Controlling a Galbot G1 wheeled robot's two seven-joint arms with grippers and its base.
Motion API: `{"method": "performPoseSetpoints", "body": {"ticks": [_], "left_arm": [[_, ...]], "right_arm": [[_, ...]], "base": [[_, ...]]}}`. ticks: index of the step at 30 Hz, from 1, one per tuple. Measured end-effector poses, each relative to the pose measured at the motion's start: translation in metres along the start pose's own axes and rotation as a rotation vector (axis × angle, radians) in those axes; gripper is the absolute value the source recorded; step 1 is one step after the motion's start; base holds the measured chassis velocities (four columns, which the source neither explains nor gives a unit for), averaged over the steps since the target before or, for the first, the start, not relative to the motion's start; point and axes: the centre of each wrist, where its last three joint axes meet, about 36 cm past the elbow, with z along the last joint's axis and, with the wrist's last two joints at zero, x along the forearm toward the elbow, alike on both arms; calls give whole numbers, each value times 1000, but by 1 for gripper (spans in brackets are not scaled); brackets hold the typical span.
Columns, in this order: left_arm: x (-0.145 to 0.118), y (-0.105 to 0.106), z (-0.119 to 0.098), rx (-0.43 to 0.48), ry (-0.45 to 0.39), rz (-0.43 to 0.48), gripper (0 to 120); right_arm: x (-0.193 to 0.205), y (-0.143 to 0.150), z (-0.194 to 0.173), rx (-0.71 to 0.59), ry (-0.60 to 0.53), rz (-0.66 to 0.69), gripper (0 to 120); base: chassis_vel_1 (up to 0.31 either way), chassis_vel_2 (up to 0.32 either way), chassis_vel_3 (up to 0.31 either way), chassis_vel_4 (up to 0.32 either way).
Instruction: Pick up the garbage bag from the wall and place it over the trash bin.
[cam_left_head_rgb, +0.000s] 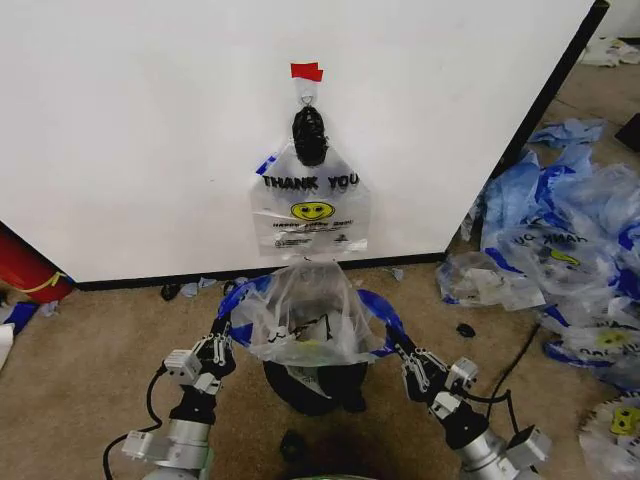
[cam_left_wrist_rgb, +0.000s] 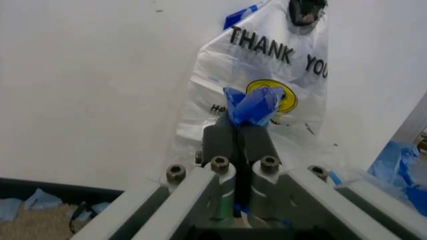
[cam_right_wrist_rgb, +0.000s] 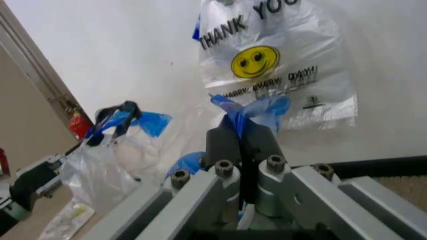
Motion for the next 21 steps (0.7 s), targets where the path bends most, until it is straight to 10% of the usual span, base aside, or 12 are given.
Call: {"method": "performPoseSetpoints", "body": {"ticks": [21], "left_arm": [[20,-12,2,10,6,14,0]], "right_arm": [[22,1,14,18,15,14,0]], "base": [[0,0,0,0]]}}
